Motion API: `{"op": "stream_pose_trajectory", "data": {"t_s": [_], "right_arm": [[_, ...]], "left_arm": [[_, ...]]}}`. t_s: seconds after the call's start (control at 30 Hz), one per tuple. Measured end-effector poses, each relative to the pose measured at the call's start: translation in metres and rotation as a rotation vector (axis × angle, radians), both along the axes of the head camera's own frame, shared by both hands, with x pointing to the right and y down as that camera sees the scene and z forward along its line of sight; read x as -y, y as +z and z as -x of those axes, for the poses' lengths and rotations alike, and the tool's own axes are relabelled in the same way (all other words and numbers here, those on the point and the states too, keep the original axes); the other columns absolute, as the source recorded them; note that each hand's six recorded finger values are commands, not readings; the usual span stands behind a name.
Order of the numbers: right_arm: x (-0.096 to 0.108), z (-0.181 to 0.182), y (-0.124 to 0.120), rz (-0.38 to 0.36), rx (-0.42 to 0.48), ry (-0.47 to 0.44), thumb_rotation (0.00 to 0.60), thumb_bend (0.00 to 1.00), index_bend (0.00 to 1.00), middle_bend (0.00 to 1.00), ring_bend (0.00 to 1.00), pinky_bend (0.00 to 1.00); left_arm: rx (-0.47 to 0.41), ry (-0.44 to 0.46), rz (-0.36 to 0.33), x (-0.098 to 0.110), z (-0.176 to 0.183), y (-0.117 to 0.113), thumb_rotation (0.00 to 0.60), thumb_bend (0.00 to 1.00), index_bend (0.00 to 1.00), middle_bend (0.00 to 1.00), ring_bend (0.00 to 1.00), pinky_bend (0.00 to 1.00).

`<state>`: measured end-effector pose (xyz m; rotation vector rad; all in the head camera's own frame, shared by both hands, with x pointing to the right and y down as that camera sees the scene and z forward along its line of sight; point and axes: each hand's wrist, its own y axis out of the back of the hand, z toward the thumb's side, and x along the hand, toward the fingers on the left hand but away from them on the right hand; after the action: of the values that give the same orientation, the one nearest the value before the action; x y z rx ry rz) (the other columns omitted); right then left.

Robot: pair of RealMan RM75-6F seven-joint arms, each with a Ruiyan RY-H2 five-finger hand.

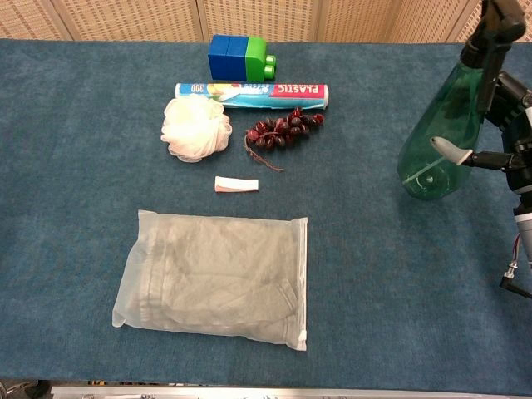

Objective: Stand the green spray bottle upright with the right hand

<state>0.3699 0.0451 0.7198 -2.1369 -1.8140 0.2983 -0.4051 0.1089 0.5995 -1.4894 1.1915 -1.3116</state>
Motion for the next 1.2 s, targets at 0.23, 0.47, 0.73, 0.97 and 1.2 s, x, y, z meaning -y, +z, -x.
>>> {"op": "stream_pose_trajectory", "data": {"t_s": [0.23,0.47,0.73,0.97,1.2], "right_arm": [[-0.003,-0.011,0.013,0.012,0.051,0.064,0.6,0.18,0.54,0.64,0.49,0.47],[-0.002,-0.015,0.021,0.02,0.066,0.089,0.6,0.18,0.54,0.64,0.49,0.47],[-0.002,-0.021,0.024,0.017,0.072,0.102,0.6,0.18,0.54,0.64,0.49,0.47],[-0.003,-0.026,0.029,0.032,0.057,0.102,0.6,0.18,0.55,0.64,0.49,0.47],[-0.007,-0.026,0.035,0.053,0.029,0.08,0.6,0.06,0.55,0.63,0.49,0.47]], "left_arm": [[-0.001,-0.001,0.003,0.0,0.0,0.001,0.6,0.6,0.31,0.57,0.54,0.96],[-0.001,-0.001,0.006,0.0,0.001,0.001,0.6,0.6,0.31,0.57,0.54,0.96],[-0.002,-0.002,0.011,0.0,0.001,0.003,0.6,0.6,0.31,0.57,0.54,0.96],[-0.001,-0.004,0.014,0.0,0.001,0.004,0.6,0.6,0.31,0.57,0.54,0.96],[-0.003,-0.004,0.016,0.0,0.001,0.005,0.6,0.6,0.31,0.57,0.54,0.96]]}}
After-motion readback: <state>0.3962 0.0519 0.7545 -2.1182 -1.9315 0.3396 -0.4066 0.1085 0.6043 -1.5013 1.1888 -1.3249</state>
